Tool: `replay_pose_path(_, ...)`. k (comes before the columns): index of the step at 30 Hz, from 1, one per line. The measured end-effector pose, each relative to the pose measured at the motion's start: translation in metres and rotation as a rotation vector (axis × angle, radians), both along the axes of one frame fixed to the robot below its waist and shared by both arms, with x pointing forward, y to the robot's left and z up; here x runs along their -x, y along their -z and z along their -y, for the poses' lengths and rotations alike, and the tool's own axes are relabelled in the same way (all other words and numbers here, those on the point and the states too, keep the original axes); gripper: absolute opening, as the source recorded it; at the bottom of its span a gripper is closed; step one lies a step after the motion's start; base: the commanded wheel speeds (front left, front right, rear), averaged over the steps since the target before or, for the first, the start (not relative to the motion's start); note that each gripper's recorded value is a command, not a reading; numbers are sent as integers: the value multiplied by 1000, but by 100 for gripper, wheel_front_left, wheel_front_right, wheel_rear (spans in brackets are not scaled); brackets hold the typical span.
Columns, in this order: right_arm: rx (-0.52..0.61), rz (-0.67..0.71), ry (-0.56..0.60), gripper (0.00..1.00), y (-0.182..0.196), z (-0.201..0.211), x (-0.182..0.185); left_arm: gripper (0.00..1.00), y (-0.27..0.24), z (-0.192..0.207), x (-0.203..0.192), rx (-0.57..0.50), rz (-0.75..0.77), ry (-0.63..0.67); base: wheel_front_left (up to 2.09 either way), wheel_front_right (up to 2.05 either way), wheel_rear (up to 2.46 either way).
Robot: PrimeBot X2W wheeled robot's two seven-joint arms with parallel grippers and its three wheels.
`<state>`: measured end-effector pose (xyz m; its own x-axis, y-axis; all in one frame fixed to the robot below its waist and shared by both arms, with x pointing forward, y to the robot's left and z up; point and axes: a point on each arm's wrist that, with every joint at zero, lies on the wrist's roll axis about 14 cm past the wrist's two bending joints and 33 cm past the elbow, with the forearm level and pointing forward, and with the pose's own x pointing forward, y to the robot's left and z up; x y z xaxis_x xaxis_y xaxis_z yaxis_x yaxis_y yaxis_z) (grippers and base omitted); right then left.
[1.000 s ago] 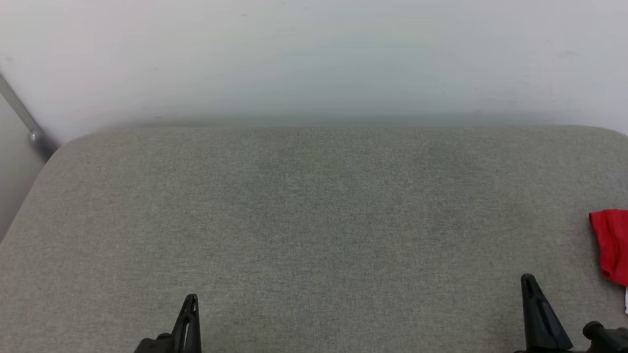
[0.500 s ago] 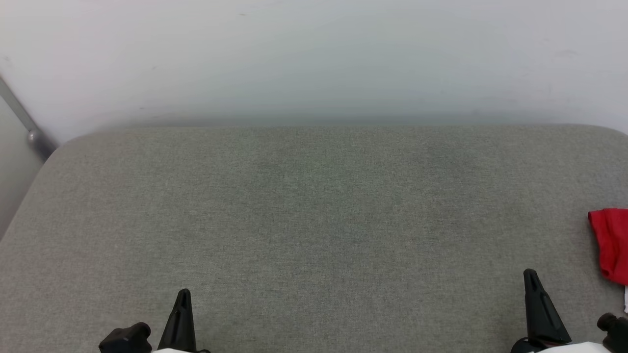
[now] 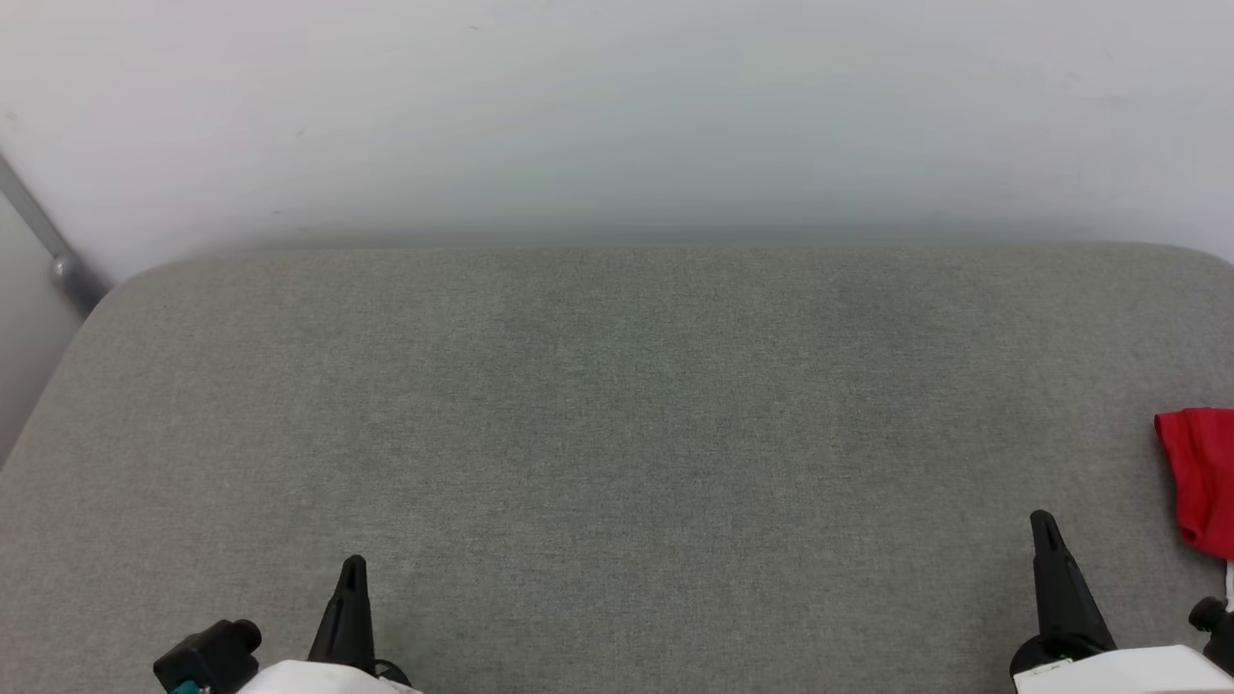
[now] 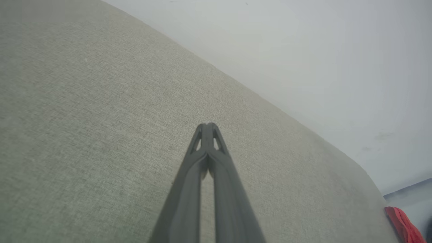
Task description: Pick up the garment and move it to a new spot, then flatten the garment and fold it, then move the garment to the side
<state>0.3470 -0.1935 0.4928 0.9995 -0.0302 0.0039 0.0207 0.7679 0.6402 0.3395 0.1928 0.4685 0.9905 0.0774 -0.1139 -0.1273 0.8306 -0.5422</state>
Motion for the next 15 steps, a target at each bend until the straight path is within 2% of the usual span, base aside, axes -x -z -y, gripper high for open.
replay_pose_path(15, -181, -11, 7, 0, 0, 3, -9, 0, -4, -2, -10, 204, 8, -10, 0, 0, 0)
